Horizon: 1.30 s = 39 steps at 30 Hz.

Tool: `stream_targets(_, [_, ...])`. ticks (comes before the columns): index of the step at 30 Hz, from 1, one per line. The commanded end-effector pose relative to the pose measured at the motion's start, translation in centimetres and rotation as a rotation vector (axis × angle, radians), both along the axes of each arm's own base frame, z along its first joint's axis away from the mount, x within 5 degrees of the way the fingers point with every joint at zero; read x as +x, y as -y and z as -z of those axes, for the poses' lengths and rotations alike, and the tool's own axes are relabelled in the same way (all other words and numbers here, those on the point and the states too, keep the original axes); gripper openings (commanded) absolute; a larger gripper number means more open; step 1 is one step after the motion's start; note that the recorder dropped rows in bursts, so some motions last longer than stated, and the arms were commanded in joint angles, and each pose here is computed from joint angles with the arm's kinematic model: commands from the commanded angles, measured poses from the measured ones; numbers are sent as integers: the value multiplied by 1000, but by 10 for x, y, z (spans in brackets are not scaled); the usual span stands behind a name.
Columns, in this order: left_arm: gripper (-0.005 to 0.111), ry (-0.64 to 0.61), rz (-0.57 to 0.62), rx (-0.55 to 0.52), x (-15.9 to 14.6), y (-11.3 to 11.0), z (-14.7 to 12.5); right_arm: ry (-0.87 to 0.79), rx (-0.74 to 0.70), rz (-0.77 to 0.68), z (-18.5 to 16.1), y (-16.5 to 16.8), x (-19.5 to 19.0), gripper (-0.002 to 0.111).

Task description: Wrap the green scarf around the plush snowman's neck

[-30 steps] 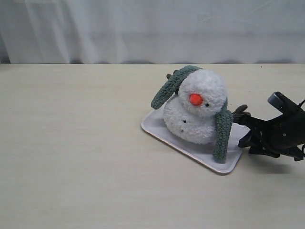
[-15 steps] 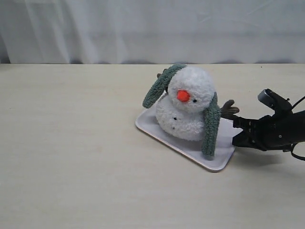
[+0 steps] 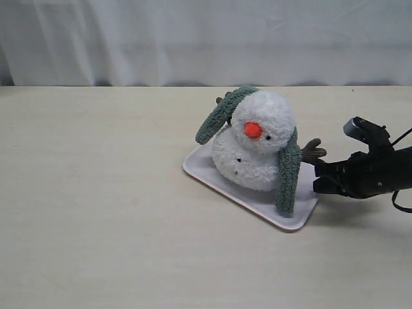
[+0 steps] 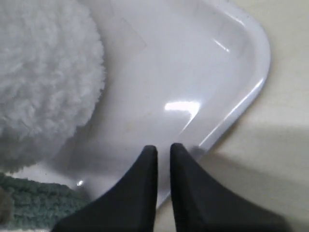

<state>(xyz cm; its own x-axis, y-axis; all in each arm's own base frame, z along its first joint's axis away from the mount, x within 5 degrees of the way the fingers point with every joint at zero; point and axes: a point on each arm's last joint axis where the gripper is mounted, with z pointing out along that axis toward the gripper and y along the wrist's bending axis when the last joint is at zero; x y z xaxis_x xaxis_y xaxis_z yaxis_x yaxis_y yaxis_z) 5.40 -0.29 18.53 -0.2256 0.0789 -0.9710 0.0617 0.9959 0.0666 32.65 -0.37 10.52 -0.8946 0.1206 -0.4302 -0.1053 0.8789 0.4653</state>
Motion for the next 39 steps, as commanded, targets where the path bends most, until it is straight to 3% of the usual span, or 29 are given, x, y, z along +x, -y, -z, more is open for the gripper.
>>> stream_targets(1, [0, 10, -6, -8, 0, 0, 0, 9, 26, 64, -22, 1, 5, 35])
stream_targets(7, [0, 10, -6, -8, 0, 0, 0, -130, -89, 207, -41, 14, -10, 38])
stream_targets(11, [0, 10, -6, -8, 0, 0, 0, -271, -150, 266, -35, 19, -27, 38])
stream_targets(21, [0, 10, -6, -8, 0, 0, 0, -168, -89, 335, -21, -34, -26, 38])
stream_targets(35, [0, 10, -6, -8, 0, 0, 0, -255, -104, 382, 9, -34, -25, 37])
stream_targets(39, [0, 10, -6, -8, 0, 0, 0, -238, -119, 359, 8, -34, -24, 25])
